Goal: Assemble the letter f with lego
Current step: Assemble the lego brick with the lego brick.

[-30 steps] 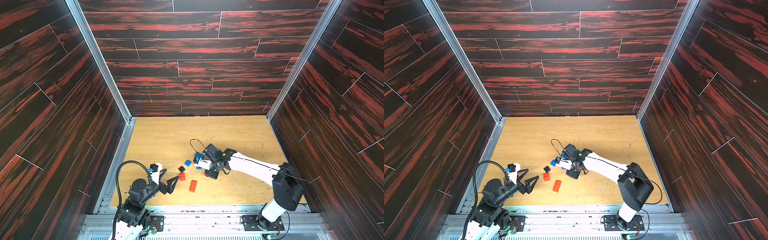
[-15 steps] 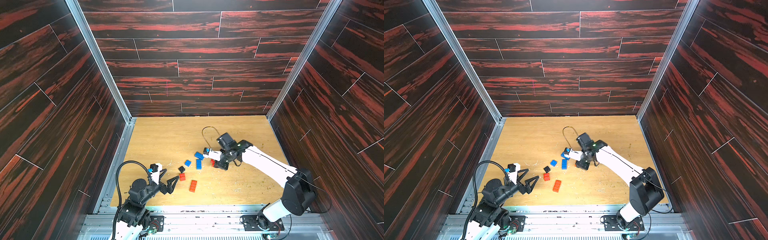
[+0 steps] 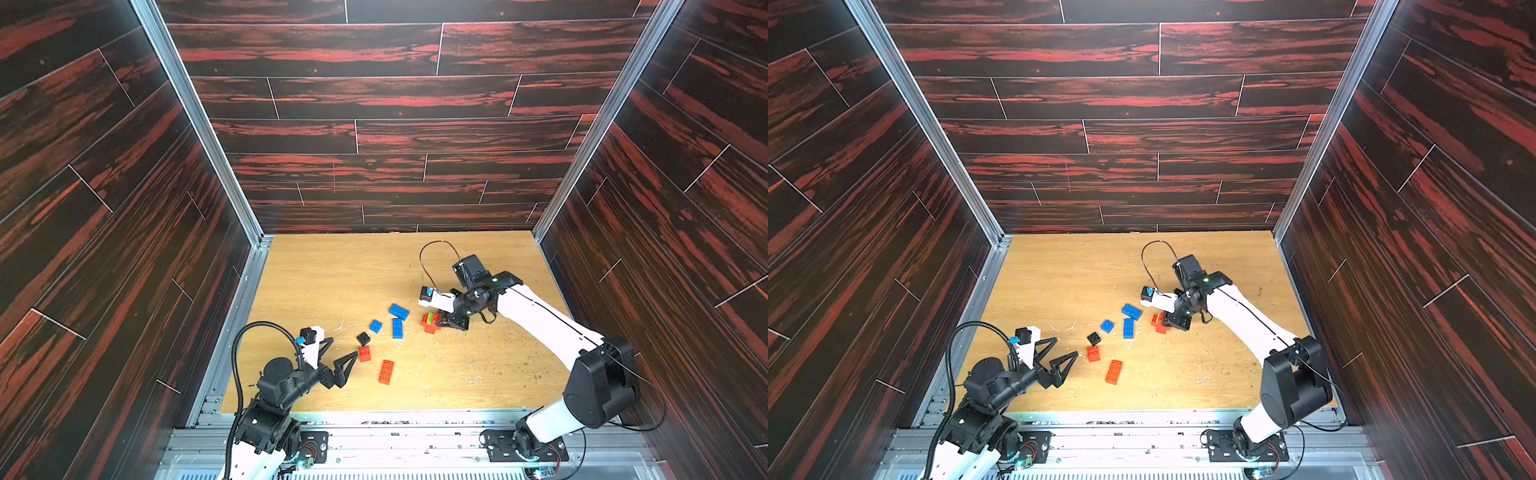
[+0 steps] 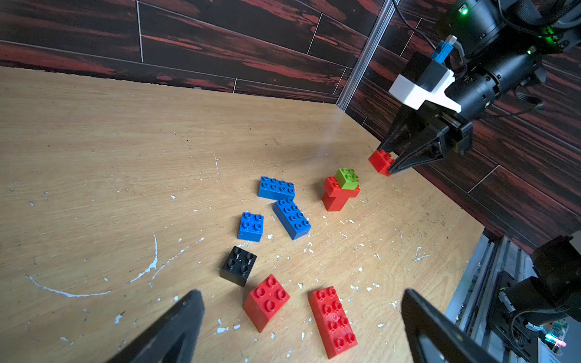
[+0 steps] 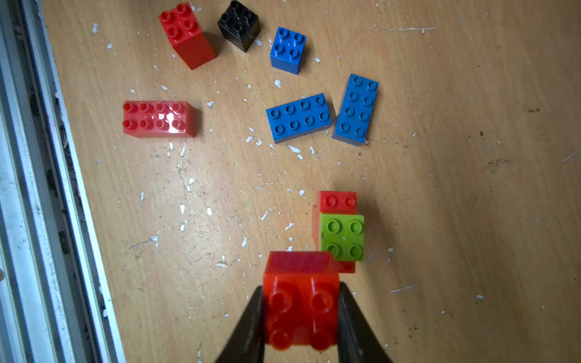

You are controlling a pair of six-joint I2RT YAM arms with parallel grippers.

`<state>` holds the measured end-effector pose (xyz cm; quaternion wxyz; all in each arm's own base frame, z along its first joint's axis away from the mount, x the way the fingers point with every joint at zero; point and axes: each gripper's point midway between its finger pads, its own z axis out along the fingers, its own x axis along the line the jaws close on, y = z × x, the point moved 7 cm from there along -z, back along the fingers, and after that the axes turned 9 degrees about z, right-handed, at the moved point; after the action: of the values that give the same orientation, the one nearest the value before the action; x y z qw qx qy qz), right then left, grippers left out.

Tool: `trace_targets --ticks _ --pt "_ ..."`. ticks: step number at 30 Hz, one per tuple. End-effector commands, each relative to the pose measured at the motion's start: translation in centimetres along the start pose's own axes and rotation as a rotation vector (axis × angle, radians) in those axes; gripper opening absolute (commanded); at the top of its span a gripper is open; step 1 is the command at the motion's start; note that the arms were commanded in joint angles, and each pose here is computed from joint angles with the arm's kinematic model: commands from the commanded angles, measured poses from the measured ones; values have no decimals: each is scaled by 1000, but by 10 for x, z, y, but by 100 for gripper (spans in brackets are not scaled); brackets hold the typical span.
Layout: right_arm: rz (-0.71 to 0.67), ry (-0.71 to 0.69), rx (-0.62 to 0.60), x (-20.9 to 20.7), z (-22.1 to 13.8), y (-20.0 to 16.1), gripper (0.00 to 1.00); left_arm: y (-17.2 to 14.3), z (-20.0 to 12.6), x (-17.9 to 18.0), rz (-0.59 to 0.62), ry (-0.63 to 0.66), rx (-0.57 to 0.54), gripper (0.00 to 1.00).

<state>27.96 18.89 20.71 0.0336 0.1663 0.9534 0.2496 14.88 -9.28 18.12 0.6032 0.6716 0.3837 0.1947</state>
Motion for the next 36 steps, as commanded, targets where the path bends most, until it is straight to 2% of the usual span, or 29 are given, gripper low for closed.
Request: trace_targets --ticks 1,36 --pt "-27 40 2 -1 2 4 29 -3 0 0 -1 0 8 100" --pt "-19 117 56 -28 26 1 29 -4 2 1 -5 5 16 100"
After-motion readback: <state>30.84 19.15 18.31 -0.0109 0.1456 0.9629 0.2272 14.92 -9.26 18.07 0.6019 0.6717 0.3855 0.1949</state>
